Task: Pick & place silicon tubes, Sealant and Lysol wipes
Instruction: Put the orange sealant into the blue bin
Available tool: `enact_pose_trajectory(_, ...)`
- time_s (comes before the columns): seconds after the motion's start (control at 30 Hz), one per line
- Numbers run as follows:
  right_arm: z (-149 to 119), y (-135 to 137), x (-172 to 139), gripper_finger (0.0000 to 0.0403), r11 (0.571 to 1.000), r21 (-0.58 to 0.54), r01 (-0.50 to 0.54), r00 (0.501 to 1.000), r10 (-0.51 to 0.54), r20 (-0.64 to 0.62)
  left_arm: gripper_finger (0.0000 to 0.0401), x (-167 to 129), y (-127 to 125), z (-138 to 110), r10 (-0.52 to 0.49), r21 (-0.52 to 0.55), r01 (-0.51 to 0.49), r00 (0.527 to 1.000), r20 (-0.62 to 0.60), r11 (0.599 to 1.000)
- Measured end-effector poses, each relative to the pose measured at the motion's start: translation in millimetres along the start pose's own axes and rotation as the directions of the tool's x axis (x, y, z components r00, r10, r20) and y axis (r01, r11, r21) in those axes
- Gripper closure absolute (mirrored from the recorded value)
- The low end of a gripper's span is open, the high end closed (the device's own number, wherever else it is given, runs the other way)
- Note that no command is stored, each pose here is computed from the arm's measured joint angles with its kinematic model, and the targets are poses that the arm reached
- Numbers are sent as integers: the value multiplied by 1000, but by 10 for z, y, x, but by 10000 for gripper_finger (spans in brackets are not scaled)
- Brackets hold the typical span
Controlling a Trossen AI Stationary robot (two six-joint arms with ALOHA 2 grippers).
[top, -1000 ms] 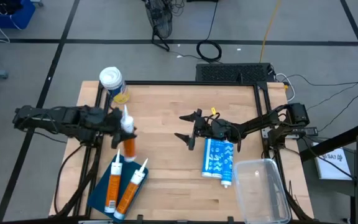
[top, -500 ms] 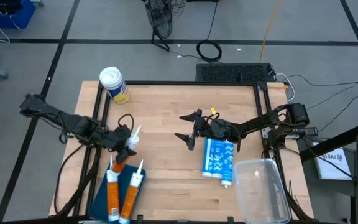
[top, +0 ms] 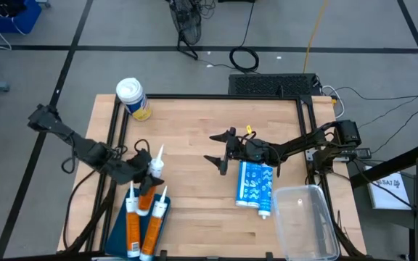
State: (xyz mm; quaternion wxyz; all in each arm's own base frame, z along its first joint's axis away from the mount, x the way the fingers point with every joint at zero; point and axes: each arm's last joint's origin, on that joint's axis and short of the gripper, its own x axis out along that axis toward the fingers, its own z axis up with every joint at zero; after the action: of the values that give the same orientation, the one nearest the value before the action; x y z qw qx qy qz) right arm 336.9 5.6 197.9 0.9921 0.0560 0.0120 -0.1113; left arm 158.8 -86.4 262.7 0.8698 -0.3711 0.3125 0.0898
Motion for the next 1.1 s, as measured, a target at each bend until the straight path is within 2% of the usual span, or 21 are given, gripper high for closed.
enact_pose_trajectory(0.23, -2, 0, 0, 23, 1000, -1, 0, 1000, 0, -3, 205, 123, -74, -203, 55, -48, -55, 998, -7, 997)
enact_pose_trajectory(0.6, -2, 0, 0, 23, 1000, 0, 0, 1000, 0, -2, 205, 399, -115, -525, 151, -131, -166, 982, -117, 977)
enact_pose_trajectory(1.1, -2, 0, 0, 23, 1000, 0, 0, 1000, 0, -2, 205, 497, -110, -706, 185, -224, -243, 950, -250, 944)
